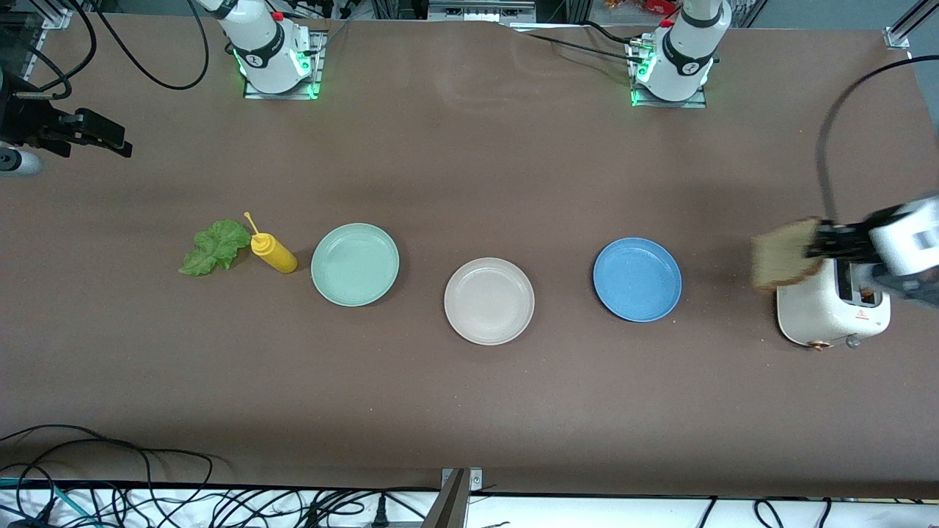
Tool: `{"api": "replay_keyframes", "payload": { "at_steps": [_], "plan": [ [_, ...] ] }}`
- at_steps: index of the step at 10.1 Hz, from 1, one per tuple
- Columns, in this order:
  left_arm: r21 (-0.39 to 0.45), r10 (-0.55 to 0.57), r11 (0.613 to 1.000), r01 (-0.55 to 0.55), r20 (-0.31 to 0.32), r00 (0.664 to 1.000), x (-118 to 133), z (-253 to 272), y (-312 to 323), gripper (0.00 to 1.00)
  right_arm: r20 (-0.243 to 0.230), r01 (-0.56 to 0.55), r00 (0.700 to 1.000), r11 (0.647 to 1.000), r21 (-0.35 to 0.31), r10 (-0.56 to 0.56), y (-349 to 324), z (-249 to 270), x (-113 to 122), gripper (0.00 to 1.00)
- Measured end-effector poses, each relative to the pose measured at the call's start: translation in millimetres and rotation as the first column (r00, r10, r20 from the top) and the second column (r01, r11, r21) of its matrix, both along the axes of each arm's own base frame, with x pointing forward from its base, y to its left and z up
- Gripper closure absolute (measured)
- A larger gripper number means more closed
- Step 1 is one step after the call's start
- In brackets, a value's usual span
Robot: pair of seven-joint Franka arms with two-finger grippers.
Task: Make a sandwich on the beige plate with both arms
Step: 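Lift the bread slice up out of the toaster with the left gripper, then carry the bread slice past the blue plate to the beige plate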
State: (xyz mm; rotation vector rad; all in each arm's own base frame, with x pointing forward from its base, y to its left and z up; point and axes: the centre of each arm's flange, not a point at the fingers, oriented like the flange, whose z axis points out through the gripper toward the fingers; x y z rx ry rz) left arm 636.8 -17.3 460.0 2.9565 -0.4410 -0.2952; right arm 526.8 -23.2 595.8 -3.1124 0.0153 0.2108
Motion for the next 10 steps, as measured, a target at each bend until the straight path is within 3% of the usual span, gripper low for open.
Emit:
{"api": "replay_keyframes", "payload": {
  "at_steps": [1,4,6,8,10],
  "plan": [
    [0.009,-0.006,1.000,0.006,-0.014,1.000,1,-7,-31,0.90,0.000,0.002,1.000,1.000,0.000,-0.002,-1,0,0,0.00],
    [0.015,0.030,0.999,-0.030,-0.015,0.999,3,-7,-7,0.90,0.000,0.000,1.000,1.000,0.002,0.000,0,0,0,0.00],
    [0.003,0.000,1.000,0.000,-0.027,1.000,3,-11,-26,0.90,0.000,-0.003,1.000,1.000,0.014,0.003,3,0,0,0.00],
    [-0.094,-0.001,0.996,-0.004,-0.052,0.999,2,-19,-57,0.90,0.000,-0.004,1.000,1.000,0.020,0.004,5,0,0,0.00],
    [-0.188,0.068,0.978,-0.087,-0.104,0.992,4,-31,-73,0.90,0.000,-0.005,1.000,1.000,0.020,0.005,5,0,0,0.00]
  ]
}}
